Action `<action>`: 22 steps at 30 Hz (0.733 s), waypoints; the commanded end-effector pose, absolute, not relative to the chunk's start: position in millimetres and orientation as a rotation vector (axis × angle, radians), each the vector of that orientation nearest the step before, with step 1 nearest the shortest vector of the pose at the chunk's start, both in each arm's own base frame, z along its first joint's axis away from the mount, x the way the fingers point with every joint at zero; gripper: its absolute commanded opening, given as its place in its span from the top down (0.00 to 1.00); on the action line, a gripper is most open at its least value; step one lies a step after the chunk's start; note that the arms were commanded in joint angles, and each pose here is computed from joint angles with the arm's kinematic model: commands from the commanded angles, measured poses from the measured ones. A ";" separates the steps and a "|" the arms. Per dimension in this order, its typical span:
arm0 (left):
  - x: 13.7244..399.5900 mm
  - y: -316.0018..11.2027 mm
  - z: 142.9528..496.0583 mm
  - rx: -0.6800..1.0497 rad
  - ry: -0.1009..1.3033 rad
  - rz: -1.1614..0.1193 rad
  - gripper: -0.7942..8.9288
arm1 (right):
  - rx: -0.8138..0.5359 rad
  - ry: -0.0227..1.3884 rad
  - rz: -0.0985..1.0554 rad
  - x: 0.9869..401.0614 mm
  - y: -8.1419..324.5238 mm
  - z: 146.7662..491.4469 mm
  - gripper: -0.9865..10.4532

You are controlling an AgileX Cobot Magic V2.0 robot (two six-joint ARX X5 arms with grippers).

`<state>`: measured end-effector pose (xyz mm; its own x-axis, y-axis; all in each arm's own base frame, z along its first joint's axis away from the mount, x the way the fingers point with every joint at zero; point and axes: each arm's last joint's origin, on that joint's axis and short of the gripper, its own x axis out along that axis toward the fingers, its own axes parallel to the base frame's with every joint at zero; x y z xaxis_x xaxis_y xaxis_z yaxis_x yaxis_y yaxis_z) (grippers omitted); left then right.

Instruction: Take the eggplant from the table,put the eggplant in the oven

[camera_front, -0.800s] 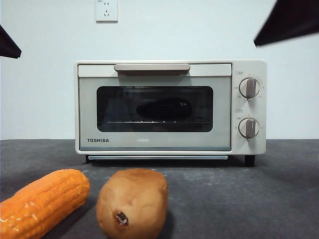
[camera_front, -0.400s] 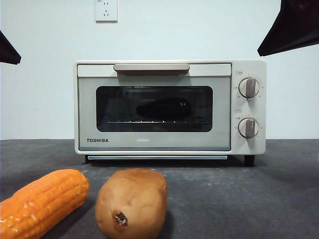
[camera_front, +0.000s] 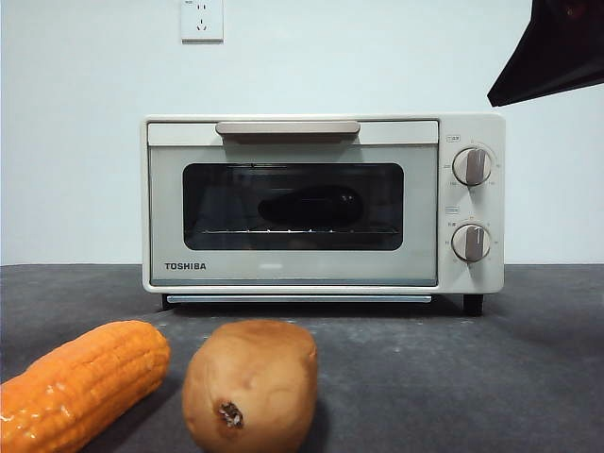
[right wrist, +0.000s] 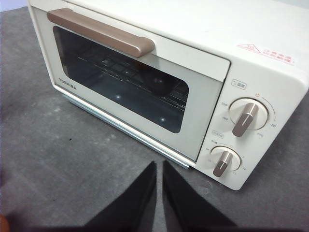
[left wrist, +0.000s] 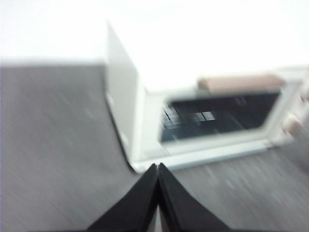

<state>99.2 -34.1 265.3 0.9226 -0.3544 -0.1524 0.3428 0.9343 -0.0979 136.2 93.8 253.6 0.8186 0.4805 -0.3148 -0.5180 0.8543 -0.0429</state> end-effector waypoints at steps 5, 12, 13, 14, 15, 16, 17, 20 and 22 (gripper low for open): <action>91.4 -13.1 238.1 0.044 -0.015 -0.172 0.91 | -0.111 0.288 0.533 136.6 95.1 257.5 0.91; 86.0 -4.9 204.6 0.044 -0.062 -0.085 0.91 | -0.111 0.288 0.533 136.6 95.1 257.5 0.91; 87.7 -4.3 200.2 0.044 -0.051 -0.078 0.91 | -0.111 0.288 0.533 136.6 95.1 257.5 0.91; 88.5 -3.7 197.2 0.044 -0.041 -0.071 0.91 | -0.111 0.288 0.533 136.6 95.1 257.5 0.91; 89.4 -2.9 193.4 0.044 -0.024 -0.062 0.91 | -0.111 0.289 0.533 136.5 95.1 257.5 0.91; 90.1 -2.0 190.5 0.044 -0.013 -0.052 0.91 | -0.111 0.288 0.534 136.5 95.0 257.6 0.91; 90.7 -1.2 188.2 0.044 -0.006 -0.043 0.91 | -0.111 0.287 0.533 136.5 95.0 257.7 0.91; 92.9 1.2 180.3 0.044 0.009 -0.018 0.91 | -0.111 0.288 0.533 136.5 95.0 257.5 0.91; 94.3 2.7 173.1 0.043 0.033 -0.003 0.91 | -0.111 0.288 0.533 136.5 95.0 257.6 0.91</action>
